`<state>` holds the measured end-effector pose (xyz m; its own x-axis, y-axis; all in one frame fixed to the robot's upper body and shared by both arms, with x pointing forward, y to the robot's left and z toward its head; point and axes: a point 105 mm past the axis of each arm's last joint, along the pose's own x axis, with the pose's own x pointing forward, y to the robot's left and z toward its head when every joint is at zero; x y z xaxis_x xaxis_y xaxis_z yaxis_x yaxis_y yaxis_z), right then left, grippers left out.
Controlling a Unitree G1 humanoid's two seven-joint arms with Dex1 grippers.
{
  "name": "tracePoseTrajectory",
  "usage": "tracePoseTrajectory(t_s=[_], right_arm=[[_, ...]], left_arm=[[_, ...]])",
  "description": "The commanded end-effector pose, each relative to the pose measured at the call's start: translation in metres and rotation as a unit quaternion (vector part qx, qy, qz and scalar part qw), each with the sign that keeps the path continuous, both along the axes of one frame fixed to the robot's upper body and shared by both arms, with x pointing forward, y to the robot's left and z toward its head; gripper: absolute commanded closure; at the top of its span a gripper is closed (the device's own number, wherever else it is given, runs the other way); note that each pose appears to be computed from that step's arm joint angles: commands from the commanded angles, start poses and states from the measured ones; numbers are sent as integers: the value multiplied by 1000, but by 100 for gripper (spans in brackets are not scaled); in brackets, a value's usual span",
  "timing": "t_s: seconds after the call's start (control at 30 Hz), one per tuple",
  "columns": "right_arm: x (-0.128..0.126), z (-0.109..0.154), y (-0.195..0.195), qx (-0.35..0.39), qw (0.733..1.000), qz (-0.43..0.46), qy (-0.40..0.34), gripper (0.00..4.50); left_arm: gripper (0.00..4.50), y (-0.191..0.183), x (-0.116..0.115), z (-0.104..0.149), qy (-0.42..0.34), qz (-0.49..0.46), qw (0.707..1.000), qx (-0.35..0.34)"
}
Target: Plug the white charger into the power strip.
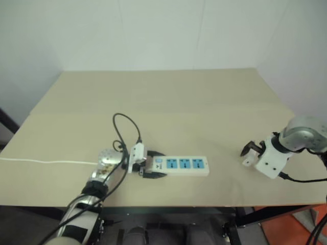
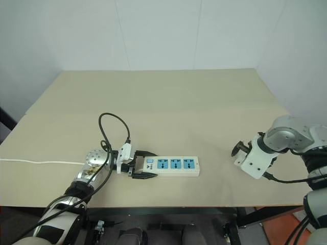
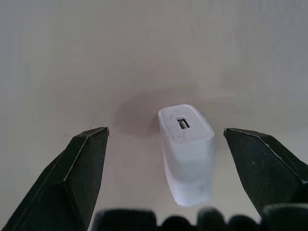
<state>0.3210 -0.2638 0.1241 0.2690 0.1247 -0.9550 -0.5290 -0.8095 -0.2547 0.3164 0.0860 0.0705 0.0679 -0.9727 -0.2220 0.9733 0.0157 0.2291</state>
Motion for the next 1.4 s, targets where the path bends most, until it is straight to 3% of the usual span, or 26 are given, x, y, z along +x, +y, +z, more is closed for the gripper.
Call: tracePoseTrajectory(t_s=[0.03,0.47,0.57,0.87,1.0,1.13,1.23,1.4], right_arm=[[9,6,2,-5,1000,9,-23,0],[16,-4,6,-31,999,33,-17,0],[15,-9,7,-34,999,39,-10,55],[9,-23,18,-37,997,66,9,338],[5,-28,25,-22,997,76,15,339],[2,-22,32,32,998,48,12,339],[-2,-2,42,115,993,-14,19,339],[-9,50,66,314,936,-132,90,339]], left_arm=[[119,0,-9,-22,35,-2,999,34],[119,3,-12,-25,37,13,999,31],[119,3,-12,-26,38,16,999,32],[119,6,-10,-27,37,21,998,38],[119,6,-8,-26,36,23,998,40],[119,6,-7,-27,35,23,998,43],[119,5,-6,-26,35,21,998,43],[119,3,-4,-25,32,11,998,48]])
